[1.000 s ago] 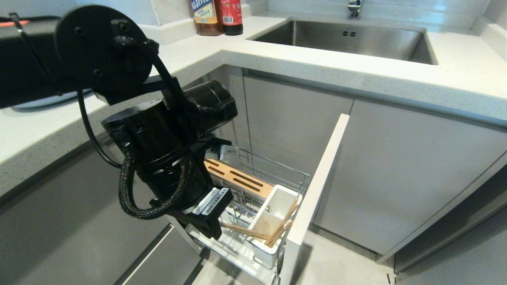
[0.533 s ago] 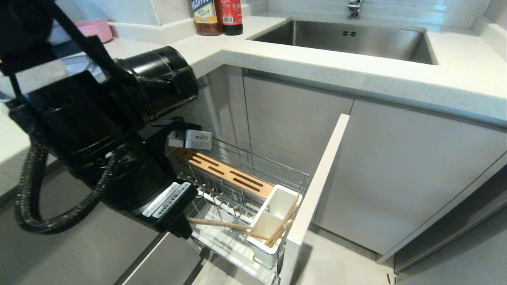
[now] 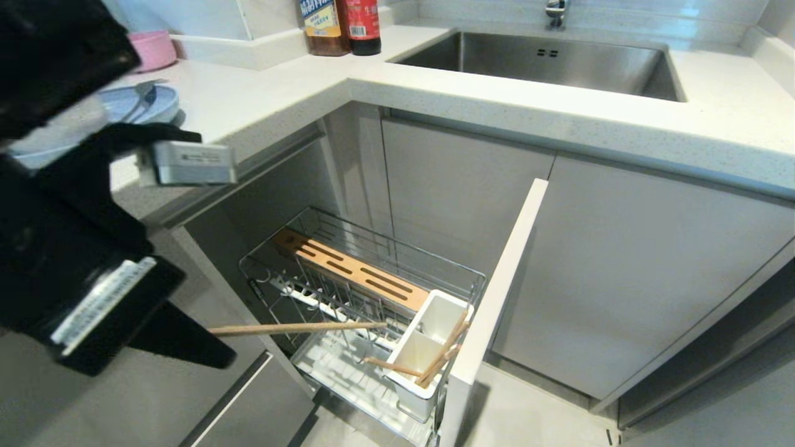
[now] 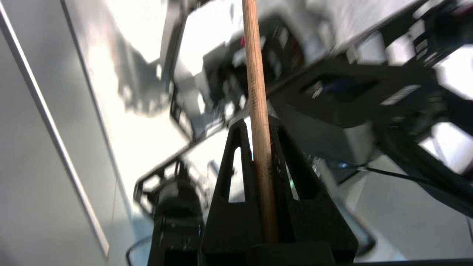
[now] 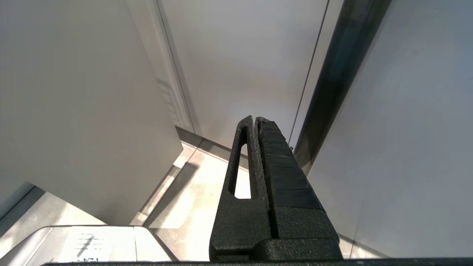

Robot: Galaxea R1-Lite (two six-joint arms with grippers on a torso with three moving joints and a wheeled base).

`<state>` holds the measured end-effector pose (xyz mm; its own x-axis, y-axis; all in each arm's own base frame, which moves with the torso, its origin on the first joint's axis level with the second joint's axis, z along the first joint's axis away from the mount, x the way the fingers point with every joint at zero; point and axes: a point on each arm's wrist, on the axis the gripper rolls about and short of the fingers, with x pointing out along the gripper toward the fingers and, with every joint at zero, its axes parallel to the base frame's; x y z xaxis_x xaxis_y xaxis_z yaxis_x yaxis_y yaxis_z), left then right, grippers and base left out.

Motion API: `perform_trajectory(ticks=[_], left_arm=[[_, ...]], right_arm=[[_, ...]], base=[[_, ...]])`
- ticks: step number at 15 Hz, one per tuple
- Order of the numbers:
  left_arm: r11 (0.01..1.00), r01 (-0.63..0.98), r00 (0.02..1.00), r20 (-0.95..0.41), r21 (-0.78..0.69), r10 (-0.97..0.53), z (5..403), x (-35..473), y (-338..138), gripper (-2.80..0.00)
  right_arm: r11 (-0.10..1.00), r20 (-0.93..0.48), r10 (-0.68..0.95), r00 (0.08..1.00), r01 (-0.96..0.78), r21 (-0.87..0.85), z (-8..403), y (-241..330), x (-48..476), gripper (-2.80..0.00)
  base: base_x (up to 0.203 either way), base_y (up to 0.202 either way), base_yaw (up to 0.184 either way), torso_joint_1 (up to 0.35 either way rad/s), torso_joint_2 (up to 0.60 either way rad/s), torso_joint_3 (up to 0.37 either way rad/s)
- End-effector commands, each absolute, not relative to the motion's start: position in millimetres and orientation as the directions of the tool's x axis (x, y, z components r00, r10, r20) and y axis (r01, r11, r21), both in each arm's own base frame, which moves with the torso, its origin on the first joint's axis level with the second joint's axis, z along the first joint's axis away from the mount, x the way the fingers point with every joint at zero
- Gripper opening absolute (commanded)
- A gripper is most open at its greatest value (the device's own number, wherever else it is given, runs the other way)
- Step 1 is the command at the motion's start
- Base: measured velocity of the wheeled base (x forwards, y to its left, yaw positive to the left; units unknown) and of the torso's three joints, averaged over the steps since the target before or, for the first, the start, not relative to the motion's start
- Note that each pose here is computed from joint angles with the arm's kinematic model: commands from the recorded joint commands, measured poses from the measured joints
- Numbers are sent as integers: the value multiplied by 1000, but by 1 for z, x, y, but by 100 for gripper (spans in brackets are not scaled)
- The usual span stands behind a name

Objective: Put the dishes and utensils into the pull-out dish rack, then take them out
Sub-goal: Take the chopsticks out of the cupboard

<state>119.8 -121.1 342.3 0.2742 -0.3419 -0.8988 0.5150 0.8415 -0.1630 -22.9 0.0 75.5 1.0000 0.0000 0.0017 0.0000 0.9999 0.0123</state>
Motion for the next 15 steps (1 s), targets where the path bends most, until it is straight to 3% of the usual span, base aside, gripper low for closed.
perform_trajectory(ticks=[1,5,8,12,15], left_arm=[[828,529,355,-836,-189,-418,360,95,-96,-280],[836,510,612,-597,-202,-518,391,73,-67,-280],[875,436,771,-414,-211,-484,409,66,-50,-280],[933,267,921,-221,-242,-321,429,67,-30,-280],[962,79,988,-109,-261,-111,440,80,-17,-280]], right_arm=[[1000,0,0,1000,0,12,75,0,-23,-280],[1000,0,0,1000,0,12,75,0,-23,-280],[1000,-2,0,1000,0,12,75,0,-23,-280],[1000,0,0,1000,0,12,75,0,-23,-280],[1000,0,0,1000,0,12,75,0,-23,-280]], base=[[0,0,0,0,0,0],[0,0,0,0,0,0],[0,0,0,0,0,0],[0,0,0,0,0,0],[0,0,0,0,0,0]])
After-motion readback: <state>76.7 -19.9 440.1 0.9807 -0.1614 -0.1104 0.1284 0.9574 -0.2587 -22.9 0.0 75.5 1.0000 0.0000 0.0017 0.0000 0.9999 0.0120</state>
